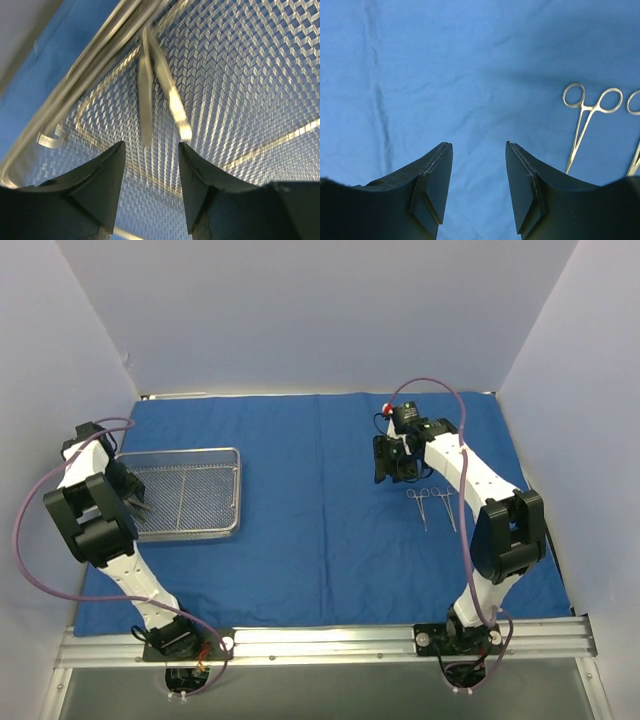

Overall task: Open and lay out the surgical kit
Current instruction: Pick up the medical item from the container.

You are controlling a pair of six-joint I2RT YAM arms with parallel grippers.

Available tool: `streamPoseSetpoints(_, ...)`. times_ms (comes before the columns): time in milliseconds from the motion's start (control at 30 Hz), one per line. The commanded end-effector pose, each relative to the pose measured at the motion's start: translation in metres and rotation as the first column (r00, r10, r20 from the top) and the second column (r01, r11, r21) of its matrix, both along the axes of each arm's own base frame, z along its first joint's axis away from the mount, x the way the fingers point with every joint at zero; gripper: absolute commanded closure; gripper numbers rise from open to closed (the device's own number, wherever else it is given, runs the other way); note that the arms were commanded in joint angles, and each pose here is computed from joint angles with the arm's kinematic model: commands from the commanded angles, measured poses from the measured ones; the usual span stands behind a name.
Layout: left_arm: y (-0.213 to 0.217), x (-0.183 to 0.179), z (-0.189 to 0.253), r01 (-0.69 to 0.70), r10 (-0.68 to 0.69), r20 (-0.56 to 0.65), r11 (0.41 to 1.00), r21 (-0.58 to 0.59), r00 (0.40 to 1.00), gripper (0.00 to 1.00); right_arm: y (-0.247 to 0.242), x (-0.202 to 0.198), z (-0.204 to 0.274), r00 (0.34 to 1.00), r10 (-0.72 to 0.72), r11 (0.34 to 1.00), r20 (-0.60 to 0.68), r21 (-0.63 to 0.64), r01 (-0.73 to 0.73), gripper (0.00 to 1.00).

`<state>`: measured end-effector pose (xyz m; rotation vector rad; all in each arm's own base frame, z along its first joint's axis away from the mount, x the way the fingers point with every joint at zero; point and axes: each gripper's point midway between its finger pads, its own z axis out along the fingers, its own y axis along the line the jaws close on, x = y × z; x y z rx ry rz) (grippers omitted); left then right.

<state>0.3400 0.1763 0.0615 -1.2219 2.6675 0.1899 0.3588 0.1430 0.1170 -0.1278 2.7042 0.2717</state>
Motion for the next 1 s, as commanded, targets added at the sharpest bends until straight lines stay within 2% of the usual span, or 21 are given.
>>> streamPoseSetpoints(0,0.026,0.029,0.009,0.045,-0.05,0.046,0.994,0.096,0.998,0.45,-0.01,-0.016,0.01,1.0,0.008,1.0,-0.001,0.001,-0.008,0.53)
streamPoseSetpoints(233,0.043,0.036,-0.012,0.08,-0.076,-0.039,0.987,0.138,0.996,0.49,-0.017,-0.017,0.004,1.0,-0.009,1.0,-0.019,0.002,0.009,0.53)
streamPoseSetpoints(300,0.044,0.037,-0.017,0.078,-0.07,-0.061,0.988,0.137,0.996,0.55,-0.019,-0.018,0.002,1.0,-0.012,1.0,-0.026,0.0,0.012,0.53)
streamPoseSetpoints(667,0.033,0.037,-0.049,0.09,-0.075,-0.131,0.989,0.114,0.989,0.55,-0.023,-0.023,-0.003,0.998,-0.038,0.999,-0.046,0.016,0.039,0.54)
streamPoseSetpoints(833,0.028,0.041,-0.042,0.1,-0.085,-0.113,0.987,0.127,0.99,0.66,-0.025,-0.025,-0.001,0.998,-0.044,0.999,-0.043,0.016,0.044,0.54)
streamPoseSetpoints(933,0.022,0.042,-0.033,0.095,-0.084,-0.092,0.988,0.125,0.992,0.8,-0.023,-0.025,0.001,0.998,-0.046,0.998,-0.038,0.029,0.047,0.54)
streamPoseSetpoints(967,0.02,0.041,-0.031,0.094,-0.084,-0.089,0.988,0.12,0.993,0.81,-0.022,-0.024,0.002,0.998,-0.045,0.998,-0.035,0.037,0.046,0.54)
